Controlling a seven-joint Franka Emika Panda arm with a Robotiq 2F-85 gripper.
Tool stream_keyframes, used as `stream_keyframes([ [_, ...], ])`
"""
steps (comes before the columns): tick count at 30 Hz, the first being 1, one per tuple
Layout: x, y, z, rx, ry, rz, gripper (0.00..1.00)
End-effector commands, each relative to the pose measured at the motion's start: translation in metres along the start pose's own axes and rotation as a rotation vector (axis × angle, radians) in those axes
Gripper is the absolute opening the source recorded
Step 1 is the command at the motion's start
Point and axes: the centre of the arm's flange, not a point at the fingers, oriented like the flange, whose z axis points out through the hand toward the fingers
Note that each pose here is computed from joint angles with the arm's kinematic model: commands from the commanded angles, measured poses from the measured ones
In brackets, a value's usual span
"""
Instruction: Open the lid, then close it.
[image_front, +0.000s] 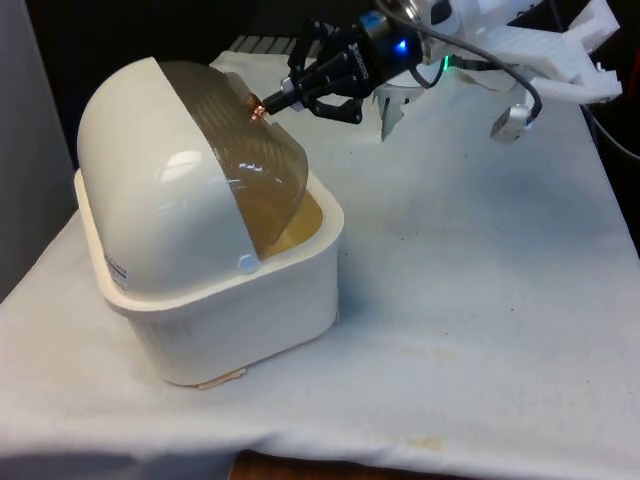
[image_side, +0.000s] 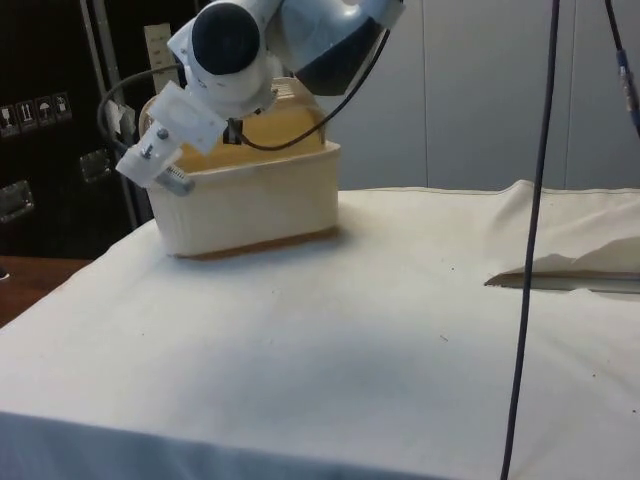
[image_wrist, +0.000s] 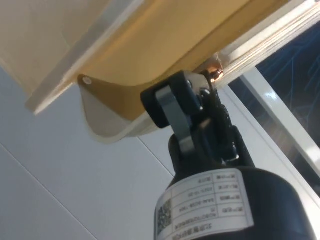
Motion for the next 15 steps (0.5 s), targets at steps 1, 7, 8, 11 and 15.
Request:
stream_keyframes([
  [1, 0.001, 0.003, 0.005, -0.004, 0.005, -0.003, 0.00],
  [7, 0.005, 0.016, 0.014, -0.035, 0.009, 0.006, 0.00],
  [8, 0.006, 0.018, 0.015, -0.039, 0.009, 0.007, 0.00],
  [11, 0.007, 0.022, 0.018, -0.047, 0.010, 0.010, 0.00],
  [15, 0.010, 0.032, 0.025, -0.069, 0.013, 0.016, 0.00],
])
